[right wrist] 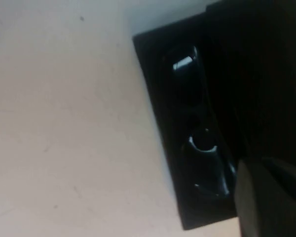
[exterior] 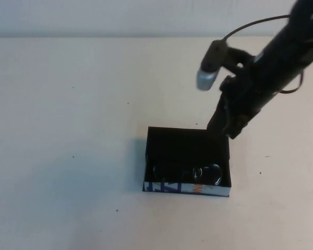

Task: Take glasses out of glasses case
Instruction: Pick up the glasses from the glasses case

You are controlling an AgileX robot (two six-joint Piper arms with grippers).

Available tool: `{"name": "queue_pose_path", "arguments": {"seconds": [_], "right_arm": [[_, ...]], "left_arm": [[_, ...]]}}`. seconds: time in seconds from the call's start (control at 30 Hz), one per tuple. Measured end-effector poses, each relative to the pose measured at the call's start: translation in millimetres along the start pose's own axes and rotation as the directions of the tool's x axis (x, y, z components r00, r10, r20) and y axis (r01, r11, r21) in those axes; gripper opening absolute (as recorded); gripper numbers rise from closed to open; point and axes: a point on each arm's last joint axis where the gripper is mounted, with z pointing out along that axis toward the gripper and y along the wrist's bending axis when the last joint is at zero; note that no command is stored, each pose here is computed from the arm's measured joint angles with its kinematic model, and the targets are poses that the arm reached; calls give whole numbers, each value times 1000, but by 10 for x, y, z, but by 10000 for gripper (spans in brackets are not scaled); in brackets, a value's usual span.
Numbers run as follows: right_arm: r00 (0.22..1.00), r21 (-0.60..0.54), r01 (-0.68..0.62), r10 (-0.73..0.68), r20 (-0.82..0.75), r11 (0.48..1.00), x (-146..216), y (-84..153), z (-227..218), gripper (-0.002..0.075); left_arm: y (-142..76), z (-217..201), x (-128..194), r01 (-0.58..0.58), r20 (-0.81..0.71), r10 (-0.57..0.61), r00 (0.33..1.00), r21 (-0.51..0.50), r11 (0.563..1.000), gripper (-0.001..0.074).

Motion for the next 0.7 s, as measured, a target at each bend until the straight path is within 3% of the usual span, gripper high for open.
{"name": "queue_pose_path", "arguments": {"seconds": [0.2,0.47,0.57,0.7], "right_arm": [[971,53,133,-119,-206,990,-241,-97,595,-18],[952,6,189,-182,-247,982,-350,77,868,-1],[956,-9,190,-187,-228,982,-369,92,866,71],[959,-39,175,-179,-219,984,-346,121,908,243]], "left_arm": [[0,0,0,0,0,0,1000,0,1000,-5],[0,0,0,0,0,0,1000,0,1000,-5],[0,0,0,0,0,0,1000,0,1000,-5],[0,0,0,0,0,0,1000,0,1000,-5]]}}
